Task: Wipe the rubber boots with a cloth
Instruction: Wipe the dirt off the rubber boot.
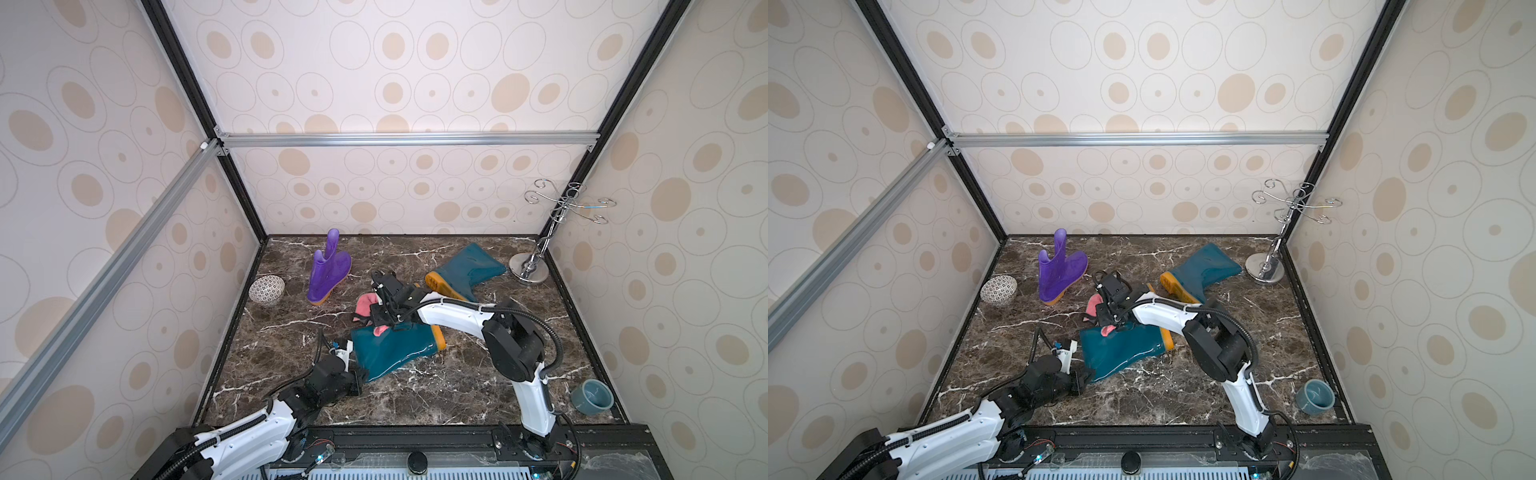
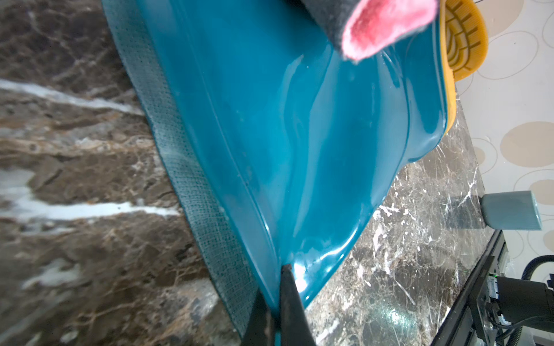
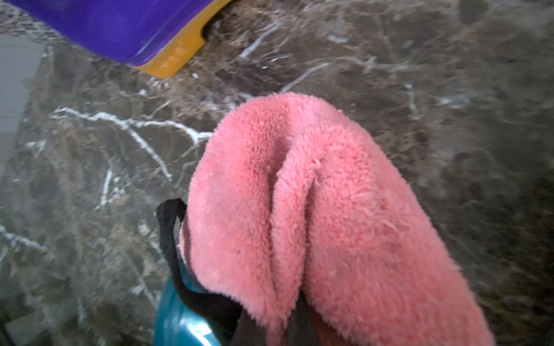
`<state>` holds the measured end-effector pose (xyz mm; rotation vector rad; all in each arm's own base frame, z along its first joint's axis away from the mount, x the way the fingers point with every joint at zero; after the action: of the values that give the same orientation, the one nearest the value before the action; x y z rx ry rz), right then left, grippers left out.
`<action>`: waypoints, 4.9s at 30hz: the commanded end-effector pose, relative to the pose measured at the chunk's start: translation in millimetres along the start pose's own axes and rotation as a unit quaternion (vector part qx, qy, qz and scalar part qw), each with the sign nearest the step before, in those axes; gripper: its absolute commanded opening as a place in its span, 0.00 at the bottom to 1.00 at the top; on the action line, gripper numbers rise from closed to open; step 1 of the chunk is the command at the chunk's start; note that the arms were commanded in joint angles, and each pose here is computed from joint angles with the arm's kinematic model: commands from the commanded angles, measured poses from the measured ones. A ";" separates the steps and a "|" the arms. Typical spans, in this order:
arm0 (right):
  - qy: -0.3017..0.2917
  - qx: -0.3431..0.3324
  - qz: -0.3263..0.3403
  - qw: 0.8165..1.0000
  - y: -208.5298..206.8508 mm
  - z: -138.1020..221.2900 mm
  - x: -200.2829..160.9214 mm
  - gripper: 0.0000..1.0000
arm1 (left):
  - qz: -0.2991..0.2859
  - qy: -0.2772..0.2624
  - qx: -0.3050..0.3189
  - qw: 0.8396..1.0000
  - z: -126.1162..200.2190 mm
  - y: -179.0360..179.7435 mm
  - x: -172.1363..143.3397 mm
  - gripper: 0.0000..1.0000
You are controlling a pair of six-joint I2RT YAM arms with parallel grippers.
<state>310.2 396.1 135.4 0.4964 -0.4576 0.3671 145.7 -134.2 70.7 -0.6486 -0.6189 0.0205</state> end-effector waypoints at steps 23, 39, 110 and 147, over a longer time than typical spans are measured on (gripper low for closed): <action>-0.055 -0.192 -0.037 0.979 -112.1 70.9 23.3 0.00 | -0.008 -0.003 0.020 1.000 0.6 4.5 1.4 0.00; -0.007 -0.100 0.020 0.995 -67.0 41.8 9.7 0.00 | -0.006 -0.003 0.020 1.000 -1.0 5.3 0.9 0.00; 0.010 -0.101 0.049 0.994 -44.4 93.3 -136.9 0.00 | -0.007 -0.016 -0.007 1.000 2.1 -15.1 18.8 0.00; -0.080 -0.227 -0.056 0.969 -132.5 81.6 60.8 0.00 | -0.012 0.001 0.005 1.000 -2.0 -6.4 9.3 0.00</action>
<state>373.8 260.7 186.7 0.1510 -0.6382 0.1188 155.1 -143.3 85.1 -0.6659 -0.6362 0.0046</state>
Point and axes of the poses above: each gripper's point midway between its finger pads, its own z axis back along the fingers, its own y axis along the line the jaws close on, x = y × z, the point moved 7 cm from there along z, back along the fingers
